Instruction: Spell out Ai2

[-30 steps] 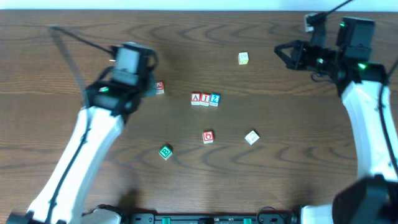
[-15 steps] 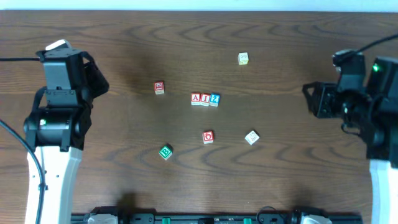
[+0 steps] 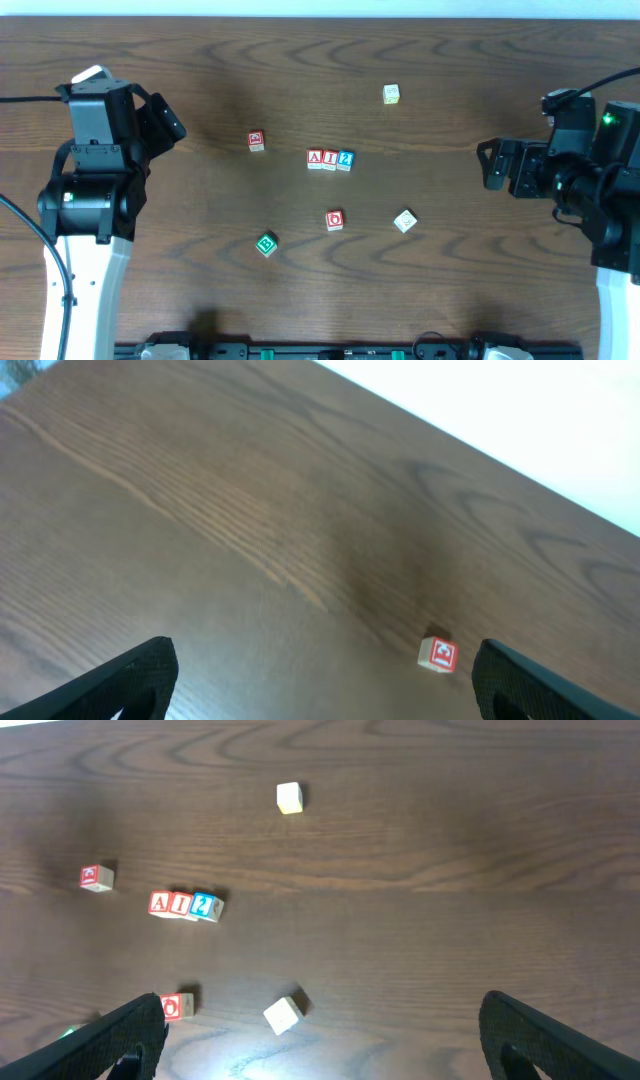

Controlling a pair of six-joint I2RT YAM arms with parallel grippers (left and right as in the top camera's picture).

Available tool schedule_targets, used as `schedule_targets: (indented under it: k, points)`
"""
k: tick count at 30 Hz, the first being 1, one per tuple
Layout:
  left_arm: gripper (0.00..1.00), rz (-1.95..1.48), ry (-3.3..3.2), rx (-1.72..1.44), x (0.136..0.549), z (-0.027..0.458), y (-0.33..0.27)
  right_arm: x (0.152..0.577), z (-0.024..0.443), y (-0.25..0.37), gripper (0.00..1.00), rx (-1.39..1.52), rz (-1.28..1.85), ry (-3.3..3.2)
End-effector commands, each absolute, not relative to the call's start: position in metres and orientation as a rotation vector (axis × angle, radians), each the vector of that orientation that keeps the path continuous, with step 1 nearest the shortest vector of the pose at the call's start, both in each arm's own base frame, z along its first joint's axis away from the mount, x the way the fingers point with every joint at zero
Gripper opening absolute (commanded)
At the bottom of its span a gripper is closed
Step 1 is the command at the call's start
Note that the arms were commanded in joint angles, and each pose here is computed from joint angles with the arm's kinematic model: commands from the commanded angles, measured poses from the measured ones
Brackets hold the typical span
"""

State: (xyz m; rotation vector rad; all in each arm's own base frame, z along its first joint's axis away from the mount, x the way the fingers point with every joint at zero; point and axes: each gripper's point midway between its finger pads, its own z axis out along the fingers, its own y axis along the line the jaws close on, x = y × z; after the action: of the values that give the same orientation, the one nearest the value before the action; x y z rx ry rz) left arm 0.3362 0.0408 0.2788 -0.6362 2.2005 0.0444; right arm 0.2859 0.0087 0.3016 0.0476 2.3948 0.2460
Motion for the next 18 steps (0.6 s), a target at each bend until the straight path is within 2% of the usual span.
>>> schedule_targets:
  k: [1,11,18]
  points:
    - [0.95,0.033,2.202,-0.654,0.334,0.277,0.040,0.286,0.305,0.006,0.99,0.075,0.242,2.389]
    - [0.95,0.076,2.246,-0.632,0.327,0.271,0.043,0.286,0.305,0.006,0.99,0.075,0.242,2.389]
    - [0.95,0.177,2.299,-0.551,0.280,0.275,0.049,0.286,0.305,0.006,0.99,0.075,0.242,2.389]
